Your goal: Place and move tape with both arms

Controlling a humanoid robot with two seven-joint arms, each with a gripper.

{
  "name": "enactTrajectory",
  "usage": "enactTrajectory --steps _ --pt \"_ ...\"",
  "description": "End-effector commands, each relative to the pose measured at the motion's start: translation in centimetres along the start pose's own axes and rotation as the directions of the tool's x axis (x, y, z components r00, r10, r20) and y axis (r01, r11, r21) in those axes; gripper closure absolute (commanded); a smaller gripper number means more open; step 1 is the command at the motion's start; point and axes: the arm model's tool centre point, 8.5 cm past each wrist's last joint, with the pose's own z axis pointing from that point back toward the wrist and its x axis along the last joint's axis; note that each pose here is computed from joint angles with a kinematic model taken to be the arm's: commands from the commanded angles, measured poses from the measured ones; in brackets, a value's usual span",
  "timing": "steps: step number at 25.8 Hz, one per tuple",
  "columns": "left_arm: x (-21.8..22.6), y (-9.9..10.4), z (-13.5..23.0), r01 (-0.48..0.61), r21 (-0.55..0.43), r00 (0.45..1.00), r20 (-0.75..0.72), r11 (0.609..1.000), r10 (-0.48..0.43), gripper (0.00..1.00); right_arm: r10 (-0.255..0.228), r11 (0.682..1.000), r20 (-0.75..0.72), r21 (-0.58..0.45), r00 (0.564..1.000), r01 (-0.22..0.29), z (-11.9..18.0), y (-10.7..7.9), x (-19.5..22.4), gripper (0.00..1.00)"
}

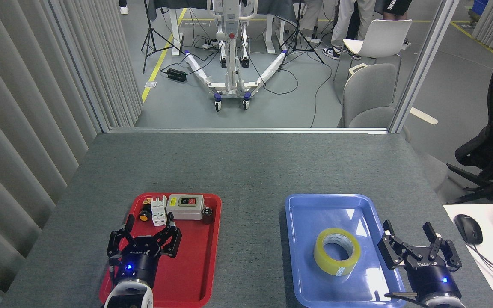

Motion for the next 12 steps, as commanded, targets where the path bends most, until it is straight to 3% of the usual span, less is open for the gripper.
enactTrajectory --steps 1,12 --pt "-0.07 0.03 -0.06 0.002 0.0 1.0 0.0 1.0 -0.002 0.0 0.001 1.0 -0.001 0.003 1.0 -0.001 0.1 0.12 0.0 0.0" --pt "-0.02 -0.02 -0.1 -0.001 -0.001 1.0 -0.001 1.0 0.001 0.0 0.0 1.0 -0.001 0.003 1.0 0.0 0.1 0.12 0.0 0.0"
